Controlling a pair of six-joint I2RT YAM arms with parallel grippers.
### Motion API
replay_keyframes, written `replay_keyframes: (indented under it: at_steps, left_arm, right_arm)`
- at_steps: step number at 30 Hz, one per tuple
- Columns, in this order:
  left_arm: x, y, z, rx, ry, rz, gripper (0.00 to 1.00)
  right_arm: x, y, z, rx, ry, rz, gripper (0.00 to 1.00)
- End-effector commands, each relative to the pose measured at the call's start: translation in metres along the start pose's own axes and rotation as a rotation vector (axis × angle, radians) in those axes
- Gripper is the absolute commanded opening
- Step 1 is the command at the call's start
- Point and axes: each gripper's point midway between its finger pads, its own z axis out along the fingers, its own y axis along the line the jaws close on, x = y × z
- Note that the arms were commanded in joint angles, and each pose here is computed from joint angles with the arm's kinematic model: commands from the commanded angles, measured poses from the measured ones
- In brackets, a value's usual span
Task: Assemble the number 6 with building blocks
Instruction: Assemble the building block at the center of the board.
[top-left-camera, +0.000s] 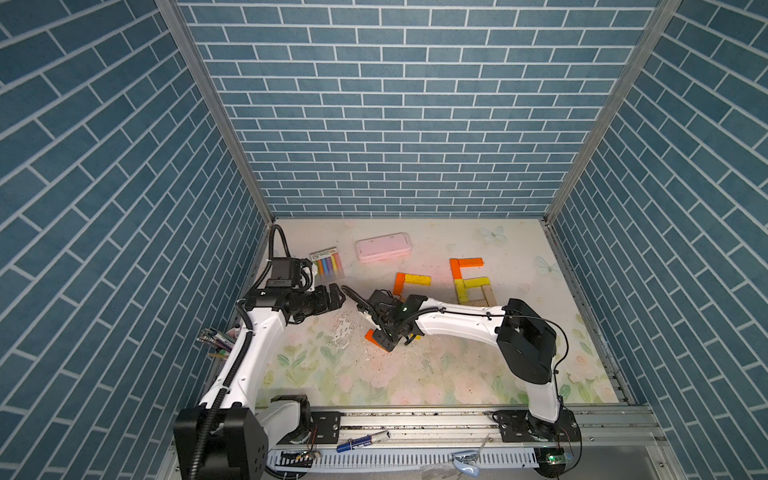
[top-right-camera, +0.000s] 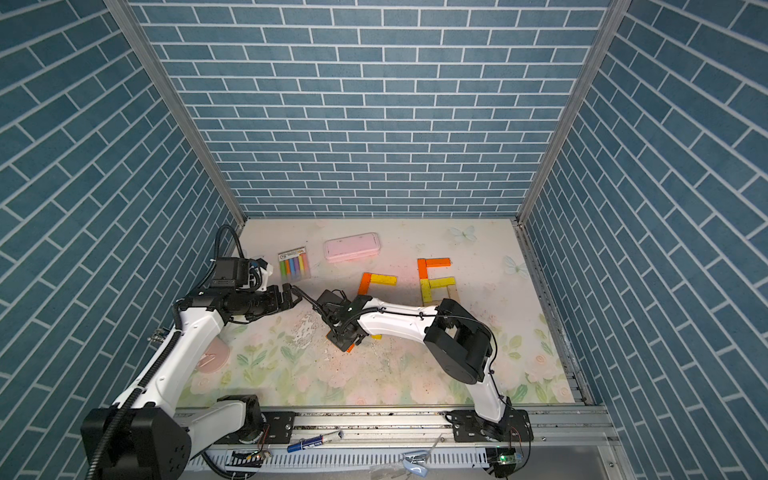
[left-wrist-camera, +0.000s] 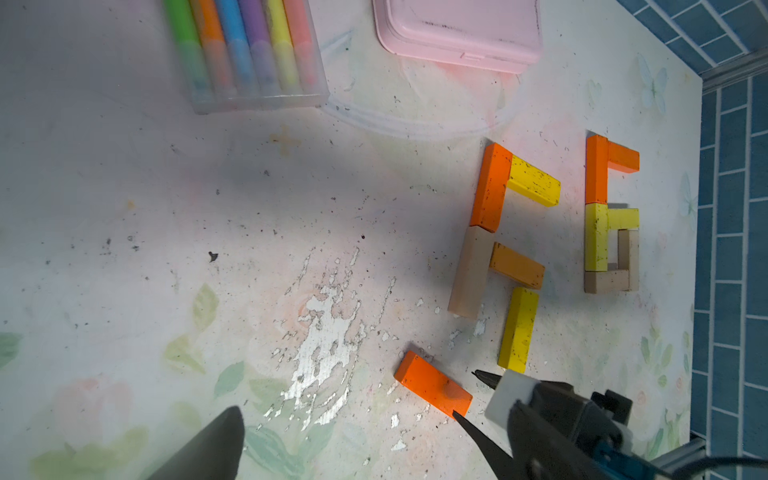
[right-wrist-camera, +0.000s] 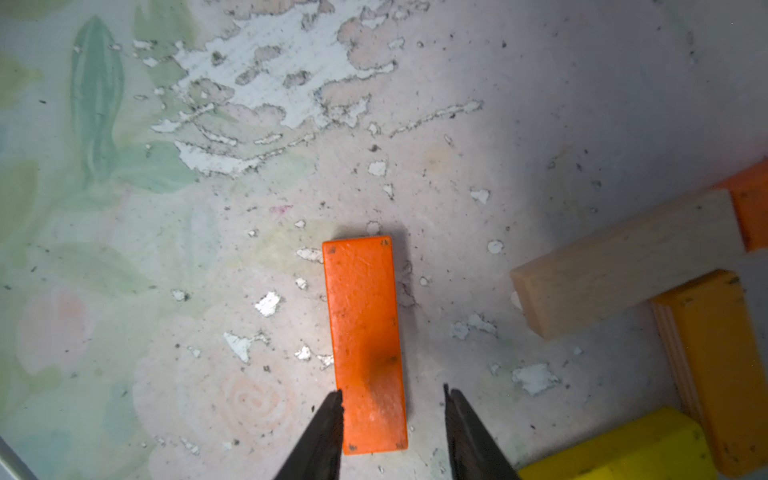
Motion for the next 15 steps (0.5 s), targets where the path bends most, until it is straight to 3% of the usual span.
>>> replay_keyframes:
  at_steps: [1,8,15]
  left_arm:
    - [0.0,0.024,-0.003,-0.096,-0.006,-0.051,0.99]
    - [-0.007,0.053,-0.011,-0.194,-0.027,-0.14,0.99]
    - [-0.009,0.057,-0.014,-0.195,-0.045,-0.154,0.99]
  right_arm:
    - [0.01,0.004,0.01,0.008,0.057,0.015,0.42]
    - [0.01,0.006,0.022,0.024,0.086,0.002,0.42]
    - [0.018,0.009,0.028,0.022,0.124,-0.029,0.33]
